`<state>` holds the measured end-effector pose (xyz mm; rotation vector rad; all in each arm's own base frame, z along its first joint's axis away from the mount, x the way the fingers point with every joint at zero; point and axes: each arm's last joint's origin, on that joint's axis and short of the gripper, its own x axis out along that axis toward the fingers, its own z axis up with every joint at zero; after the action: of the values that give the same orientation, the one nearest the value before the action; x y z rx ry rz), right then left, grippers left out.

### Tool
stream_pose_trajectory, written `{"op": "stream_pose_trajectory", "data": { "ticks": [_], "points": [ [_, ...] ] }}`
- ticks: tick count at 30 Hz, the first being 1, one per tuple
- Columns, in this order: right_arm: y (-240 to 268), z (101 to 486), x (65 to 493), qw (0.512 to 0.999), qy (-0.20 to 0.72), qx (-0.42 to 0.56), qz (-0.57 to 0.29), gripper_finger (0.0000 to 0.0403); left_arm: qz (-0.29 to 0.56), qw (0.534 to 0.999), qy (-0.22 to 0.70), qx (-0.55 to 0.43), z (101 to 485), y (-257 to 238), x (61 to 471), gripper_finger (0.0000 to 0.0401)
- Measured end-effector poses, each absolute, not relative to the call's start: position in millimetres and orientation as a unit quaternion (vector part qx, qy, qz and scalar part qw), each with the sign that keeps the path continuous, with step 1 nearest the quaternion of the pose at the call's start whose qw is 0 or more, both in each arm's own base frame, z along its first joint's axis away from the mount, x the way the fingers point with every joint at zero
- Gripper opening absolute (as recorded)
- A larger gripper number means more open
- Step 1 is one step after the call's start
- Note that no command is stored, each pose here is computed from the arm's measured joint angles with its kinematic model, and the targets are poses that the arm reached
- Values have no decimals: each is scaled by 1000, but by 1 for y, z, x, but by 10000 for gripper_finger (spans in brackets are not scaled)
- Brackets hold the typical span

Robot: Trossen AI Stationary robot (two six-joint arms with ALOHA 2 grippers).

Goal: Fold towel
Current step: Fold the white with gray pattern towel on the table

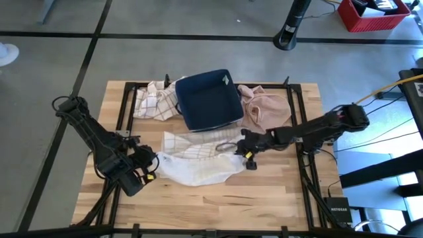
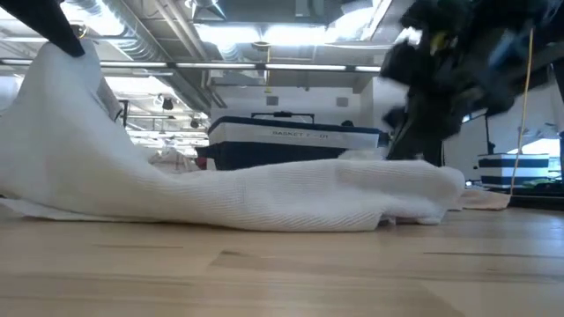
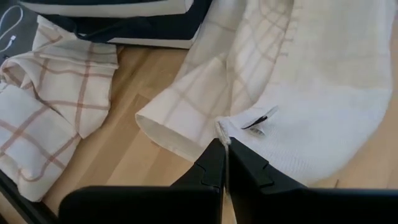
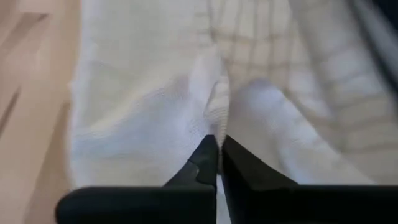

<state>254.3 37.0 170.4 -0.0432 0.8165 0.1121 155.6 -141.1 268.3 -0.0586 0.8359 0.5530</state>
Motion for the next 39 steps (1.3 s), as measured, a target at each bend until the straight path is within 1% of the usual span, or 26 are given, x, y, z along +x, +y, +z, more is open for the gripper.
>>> {"op": "stream_pose_trajectory", "data": {
  "ticks": [3,7,11,14,19,22,26,30,35,37,39],
  "points": [
    [56,203,246,915,396,-65,38,11,240,891,384,-34,278,-148,160,5],
    [85,264,230,927,357,-106,28,6,197,924,326,-21,306,-160,166,5],
    [106,323,210,940,305,-153,3,10,163,953,254,28,344,-170,170,5],
    [106,363,197,940,278,-194,-44,11,174,962,196,78,376,-169,173,5],
    [90,417,182,927,239,-246,-152,7,244,944,137,174,419,-155,179,5],
    [75,442,177,914,221,-266,-212,12,309,919,117,217,441,-143,181,5],
    [53,469,173,898,211,-279,-267,11,379,884,117,249,463,-122,180,5],
    [28,492,168,883,204,-273,-322,8,421,865,125,243,482,-95,175,5],
    [6,516,165,871,170,-263,-379,10,462,848,128,224,497,-67,165,5],
    [1,527,162,872,148,-258,-388,8,472,848,121,208,505,-59,159,5],
    [-1,536,160,881,118,-245,-388,8,464,859,109,185,516,-54,153,5]
  ]
}}
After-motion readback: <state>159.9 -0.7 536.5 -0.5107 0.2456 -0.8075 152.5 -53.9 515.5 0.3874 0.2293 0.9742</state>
